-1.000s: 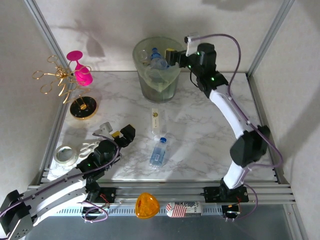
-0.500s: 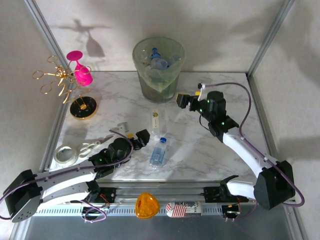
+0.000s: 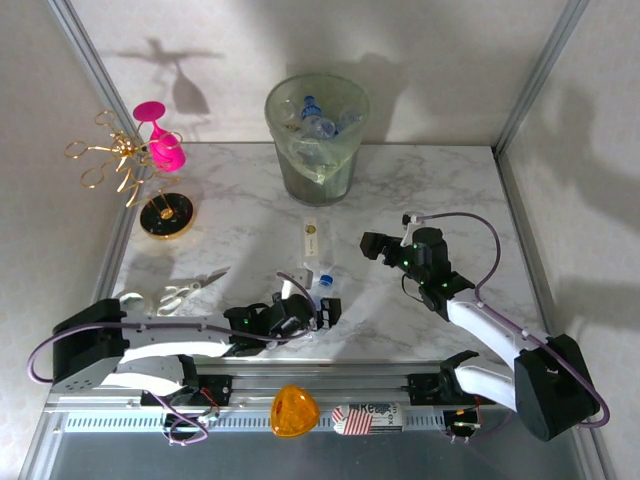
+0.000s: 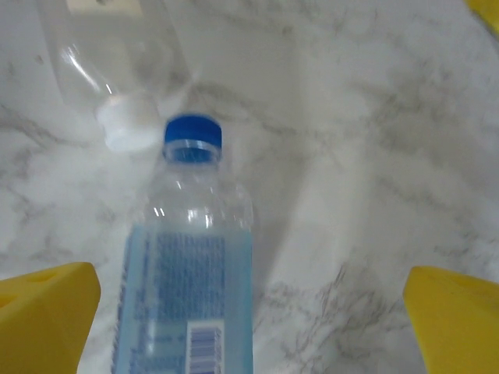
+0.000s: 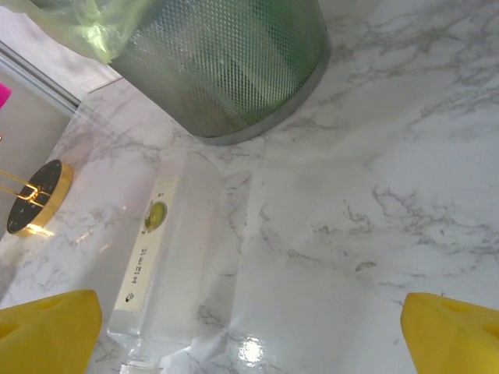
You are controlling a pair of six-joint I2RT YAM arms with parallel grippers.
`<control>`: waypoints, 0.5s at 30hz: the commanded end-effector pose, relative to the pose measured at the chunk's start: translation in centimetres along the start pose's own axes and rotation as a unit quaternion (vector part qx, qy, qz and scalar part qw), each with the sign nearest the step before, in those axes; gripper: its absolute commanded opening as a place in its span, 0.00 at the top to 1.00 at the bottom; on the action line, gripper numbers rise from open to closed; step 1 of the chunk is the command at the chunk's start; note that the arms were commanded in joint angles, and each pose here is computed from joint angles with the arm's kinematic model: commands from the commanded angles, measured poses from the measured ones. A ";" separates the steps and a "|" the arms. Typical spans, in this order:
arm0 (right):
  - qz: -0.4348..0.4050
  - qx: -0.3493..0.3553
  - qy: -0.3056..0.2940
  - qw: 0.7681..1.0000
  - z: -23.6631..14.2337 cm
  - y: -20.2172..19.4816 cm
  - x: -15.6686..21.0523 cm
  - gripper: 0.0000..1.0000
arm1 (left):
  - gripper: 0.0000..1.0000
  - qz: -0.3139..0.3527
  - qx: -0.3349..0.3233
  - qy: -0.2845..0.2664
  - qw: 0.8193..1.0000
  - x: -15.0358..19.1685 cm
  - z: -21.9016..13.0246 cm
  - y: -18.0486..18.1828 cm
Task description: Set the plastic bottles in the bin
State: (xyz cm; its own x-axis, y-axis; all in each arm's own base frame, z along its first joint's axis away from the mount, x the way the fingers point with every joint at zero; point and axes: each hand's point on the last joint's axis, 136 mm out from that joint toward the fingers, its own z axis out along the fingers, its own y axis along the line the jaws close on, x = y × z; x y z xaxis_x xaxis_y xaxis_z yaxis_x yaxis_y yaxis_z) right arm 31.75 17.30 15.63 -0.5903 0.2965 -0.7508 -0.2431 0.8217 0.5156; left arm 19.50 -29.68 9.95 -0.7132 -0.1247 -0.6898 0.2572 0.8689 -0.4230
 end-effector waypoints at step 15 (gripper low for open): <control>0.004 -0.024 -0.034 0.999 -0.8 1.2 -1.3 0.01 | 0.02 0.057 -0.107 0.106 0.987 7.0 3.0 1.9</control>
State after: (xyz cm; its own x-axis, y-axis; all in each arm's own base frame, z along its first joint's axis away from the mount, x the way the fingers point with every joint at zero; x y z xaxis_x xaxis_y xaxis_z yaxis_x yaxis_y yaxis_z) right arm 31.96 17.48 17.24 -0.5538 0.3274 -0.7656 -0.2662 0.8016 0.5353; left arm 17.09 -30.72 3.33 -0.8067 0.0432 -0.5894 0.2324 0.9402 -0.2491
